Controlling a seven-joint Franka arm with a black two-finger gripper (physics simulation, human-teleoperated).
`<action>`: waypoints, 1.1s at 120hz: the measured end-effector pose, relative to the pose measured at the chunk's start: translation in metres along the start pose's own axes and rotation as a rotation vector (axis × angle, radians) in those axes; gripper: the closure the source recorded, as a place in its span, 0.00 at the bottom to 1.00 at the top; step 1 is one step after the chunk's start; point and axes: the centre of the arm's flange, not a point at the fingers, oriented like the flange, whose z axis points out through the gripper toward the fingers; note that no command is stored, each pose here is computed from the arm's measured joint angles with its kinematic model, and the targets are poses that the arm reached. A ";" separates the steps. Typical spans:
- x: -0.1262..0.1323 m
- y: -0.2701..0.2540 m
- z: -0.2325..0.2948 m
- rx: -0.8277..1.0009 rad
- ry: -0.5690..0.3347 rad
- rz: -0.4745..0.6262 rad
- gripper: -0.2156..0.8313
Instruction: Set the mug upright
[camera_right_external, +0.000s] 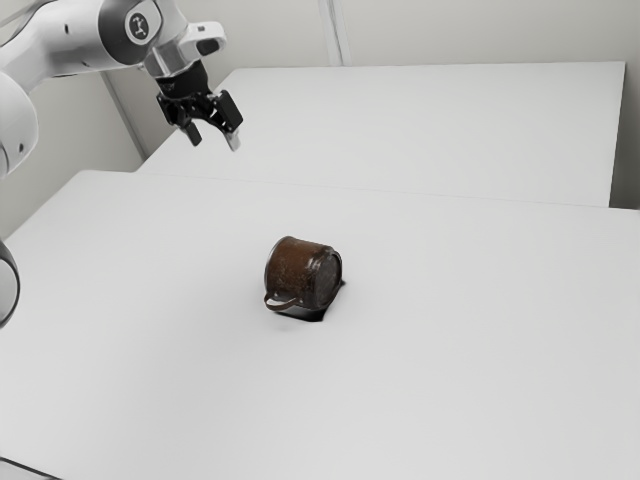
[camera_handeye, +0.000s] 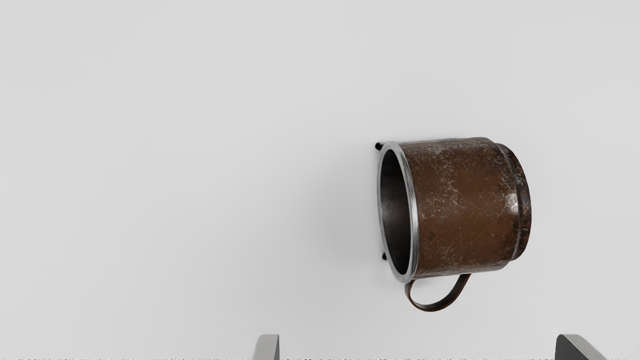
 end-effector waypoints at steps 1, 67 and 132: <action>0.000 0.000 0.000 0.000 -0.001 0.000 0.21; -0.028 -0.026 0.104 -0.416 -0.130 -0.140 0.21; -0.021 -0.053 0.230 -0.815 -0.080 -0.094 0.21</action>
